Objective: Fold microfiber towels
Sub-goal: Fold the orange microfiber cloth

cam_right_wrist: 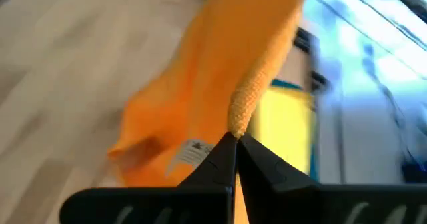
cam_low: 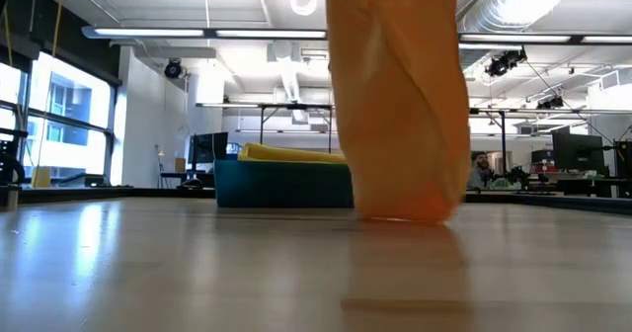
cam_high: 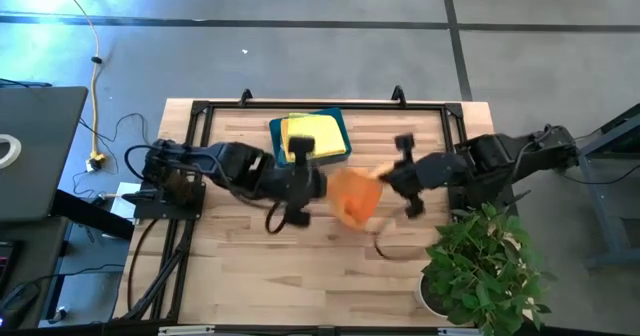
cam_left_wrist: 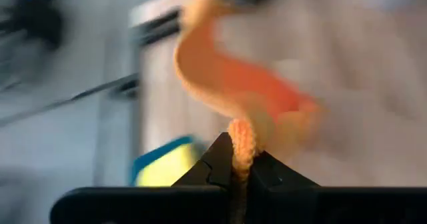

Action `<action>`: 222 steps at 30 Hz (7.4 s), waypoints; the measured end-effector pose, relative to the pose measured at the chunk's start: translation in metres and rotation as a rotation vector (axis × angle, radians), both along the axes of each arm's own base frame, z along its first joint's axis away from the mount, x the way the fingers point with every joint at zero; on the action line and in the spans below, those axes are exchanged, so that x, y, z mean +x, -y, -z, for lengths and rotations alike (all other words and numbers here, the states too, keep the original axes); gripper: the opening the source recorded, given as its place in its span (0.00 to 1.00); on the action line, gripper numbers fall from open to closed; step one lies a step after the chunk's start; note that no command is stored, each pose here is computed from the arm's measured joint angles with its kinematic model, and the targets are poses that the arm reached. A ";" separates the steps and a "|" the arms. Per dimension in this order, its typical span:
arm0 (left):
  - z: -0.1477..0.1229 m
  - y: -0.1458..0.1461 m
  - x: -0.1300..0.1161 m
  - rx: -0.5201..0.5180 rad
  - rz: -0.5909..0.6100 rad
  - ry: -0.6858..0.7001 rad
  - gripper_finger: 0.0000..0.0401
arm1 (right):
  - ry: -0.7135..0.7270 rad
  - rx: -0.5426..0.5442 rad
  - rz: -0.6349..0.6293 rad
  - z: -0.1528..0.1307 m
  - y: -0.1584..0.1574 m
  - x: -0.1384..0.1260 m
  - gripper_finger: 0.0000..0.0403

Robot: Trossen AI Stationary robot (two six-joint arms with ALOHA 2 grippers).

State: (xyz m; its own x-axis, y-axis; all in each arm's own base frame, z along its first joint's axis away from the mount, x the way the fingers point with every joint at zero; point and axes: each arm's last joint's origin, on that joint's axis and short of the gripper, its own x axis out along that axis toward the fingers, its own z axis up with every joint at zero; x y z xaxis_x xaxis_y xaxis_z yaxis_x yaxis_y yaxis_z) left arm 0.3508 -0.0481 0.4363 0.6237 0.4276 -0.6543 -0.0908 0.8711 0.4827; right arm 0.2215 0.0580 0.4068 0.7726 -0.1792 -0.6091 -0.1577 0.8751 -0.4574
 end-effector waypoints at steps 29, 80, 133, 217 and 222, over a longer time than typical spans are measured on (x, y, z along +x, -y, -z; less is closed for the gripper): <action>0.005 -0.003 -0.009 0.315 -0.077 -0.149 0.01 | -0.002 -0.407 0.187 -0.001 0.008 0.003 0.00; 0.203 0.110 0.007 -0.532 0.021 -0.163 0.00 | -0.433 0.160 -0.096 0.151 -0.099 0.033 0.00; 0.283 0.034 0.006 -0.488 -0.346 -0.321 0.00 | -0.264 0.304 -0.141 0.225 -0.046 0.070 0.23; 0.304 0.072 0.016 -0.699 -0.311 -0.243 0.25 | -0.375 0.196 0.400 0.283 -0.102 0.024 0.23; 0.304 0.078 0.020 -0.818 -0.399 -0.167 0.25 | -0.413 0.028 0.410 0.284 -0.079 0.028 0.23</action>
State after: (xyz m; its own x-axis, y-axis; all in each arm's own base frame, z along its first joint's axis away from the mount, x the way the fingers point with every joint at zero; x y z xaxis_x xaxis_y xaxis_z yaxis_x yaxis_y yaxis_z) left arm 0.3712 -0.1259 0.1328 0.4000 -0.0448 -0.9154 -0.4419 0.8656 -0.2354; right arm 0.2498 0.1375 0.1230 0.3409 -0.3931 -0.8540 0.0365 0.9132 -0.4058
